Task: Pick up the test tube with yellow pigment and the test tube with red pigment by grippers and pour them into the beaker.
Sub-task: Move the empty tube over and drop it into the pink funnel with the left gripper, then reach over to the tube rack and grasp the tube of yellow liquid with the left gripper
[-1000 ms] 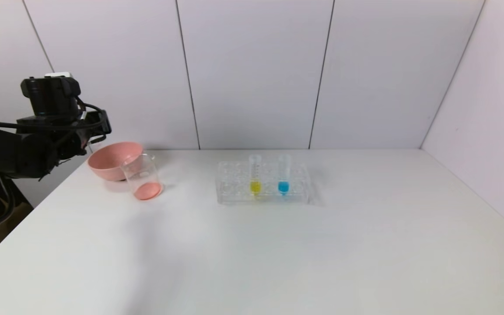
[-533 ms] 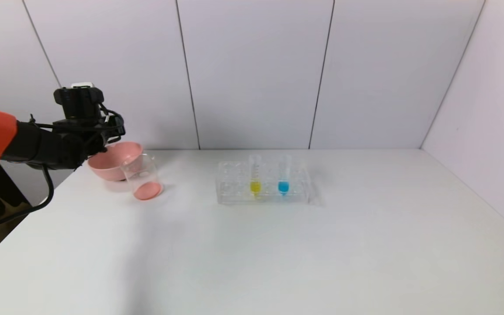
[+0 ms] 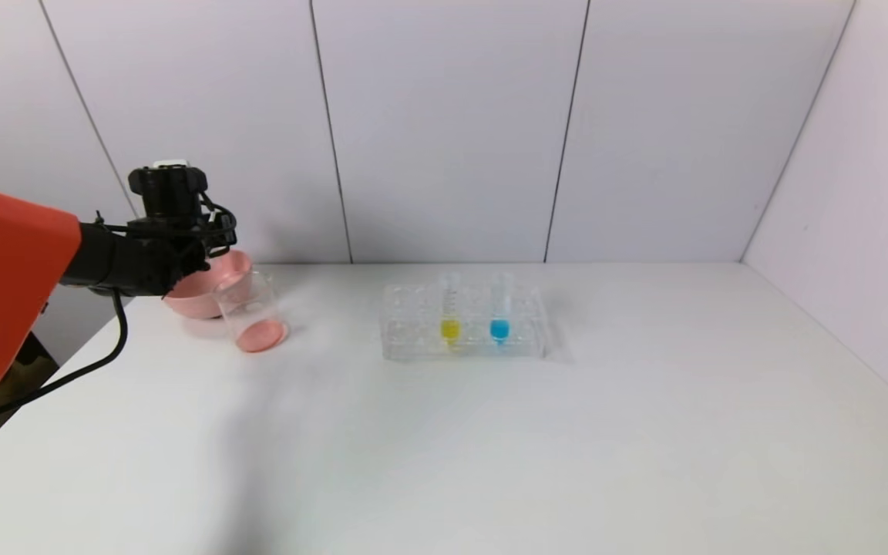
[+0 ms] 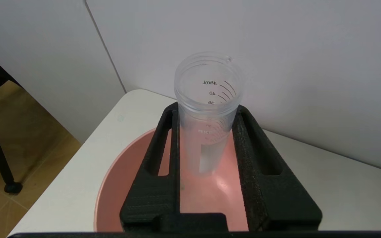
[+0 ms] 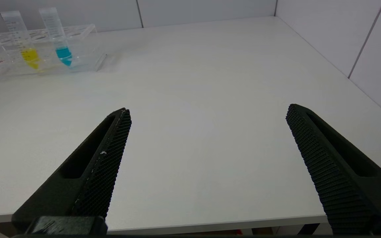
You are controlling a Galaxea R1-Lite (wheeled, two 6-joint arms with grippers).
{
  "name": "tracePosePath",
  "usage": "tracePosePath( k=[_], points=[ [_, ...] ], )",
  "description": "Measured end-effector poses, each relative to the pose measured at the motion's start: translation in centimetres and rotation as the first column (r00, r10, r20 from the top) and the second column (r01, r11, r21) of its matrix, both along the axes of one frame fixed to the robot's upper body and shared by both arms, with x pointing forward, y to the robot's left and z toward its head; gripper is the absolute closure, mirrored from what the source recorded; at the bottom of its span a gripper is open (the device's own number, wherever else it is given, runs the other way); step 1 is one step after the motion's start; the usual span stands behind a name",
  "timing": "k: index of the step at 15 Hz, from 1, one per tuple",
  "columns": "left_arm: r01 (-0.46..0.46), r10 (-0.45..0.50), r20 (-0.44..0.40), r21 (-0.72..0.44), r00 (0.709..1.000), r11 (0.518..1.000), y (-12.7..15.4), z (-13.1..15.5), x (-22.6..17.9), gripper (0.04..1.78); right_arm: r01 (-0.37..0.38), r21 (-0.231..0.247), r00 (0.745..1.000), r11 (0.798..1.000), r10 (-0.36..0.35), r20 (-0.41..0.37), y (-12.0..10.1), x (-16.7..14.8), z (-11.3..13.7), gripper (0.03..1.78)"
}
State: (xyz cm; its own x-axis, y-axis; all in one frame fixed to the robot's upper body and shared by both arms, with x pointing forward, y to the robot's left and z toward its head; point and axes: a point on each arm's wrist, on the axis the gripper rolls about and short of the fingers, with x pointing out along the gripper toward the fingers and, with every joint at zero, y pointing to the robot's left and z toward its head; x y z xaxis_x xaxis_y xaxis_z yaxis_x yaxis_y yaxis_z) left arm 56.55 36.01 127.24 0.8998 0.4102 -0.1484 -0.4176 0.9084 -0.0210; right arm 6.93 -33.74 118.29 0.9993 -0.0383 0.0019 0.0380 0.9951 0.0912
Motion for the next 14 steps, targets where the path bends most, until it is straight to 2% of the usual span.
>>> tracePosePath(
  k=[2, 5, 7, 9, 11, 14],
  points=[
    [0.000, 0.000, -0.002, 0.000, 1.000, 1.000, 0.0, -0.2, 0.2, 0.98, 0.000, 0.000, 1.000, 1.000, 0.000, 0.000, 0.0, 0.0, 0.0, 0.10],
    [-0.010, 0.010, 0.001, 0.002, 1.000, 1.000, 0.0, -0.1, 0.2, 0.48, 0.000, 0.000, 1.000, 1.000, 0.000, 0.000, 0.0, 0.0, 0.0, 0.10],
    [-0.010, 0.010, -0.009, 0.001, 1.000, 1.000, -0.1, -0.1, -0.5, 0.23, 0.000, 0.000, 1.000, 1.000, 0.000, 0.000, 0.0, 0.0, 0.0, 0.10],
    [-0.001, 0.001, -0.027, 0.001, 1.000, 1.000, -0.3, 0.4, -1.9, 0.10, 0.000, 0.000, 1.000, 1.000, 0.000, 0.000, 0.0, 0.0, 0.0, 0.10],
    [0.033, -0.033, -0.032, -0.003, 0.999, 0.999, -0.9, 1.7, -4.1, 0.05, 0.000, 0.000, 1.000, 1.000, 0.000, 0.000, 0.0, 0.0, 0.0, 0.10],
    [0.171, -0.172, -0.036, -0.026, 0.985, 0.985, -1.8, 3.7, -8.5, 0.06, 0.000, 0.000, 1.000, 1.000, 0.000, 0.000, 0.0, 0.0, 0.0, 0.10]
  ],
)
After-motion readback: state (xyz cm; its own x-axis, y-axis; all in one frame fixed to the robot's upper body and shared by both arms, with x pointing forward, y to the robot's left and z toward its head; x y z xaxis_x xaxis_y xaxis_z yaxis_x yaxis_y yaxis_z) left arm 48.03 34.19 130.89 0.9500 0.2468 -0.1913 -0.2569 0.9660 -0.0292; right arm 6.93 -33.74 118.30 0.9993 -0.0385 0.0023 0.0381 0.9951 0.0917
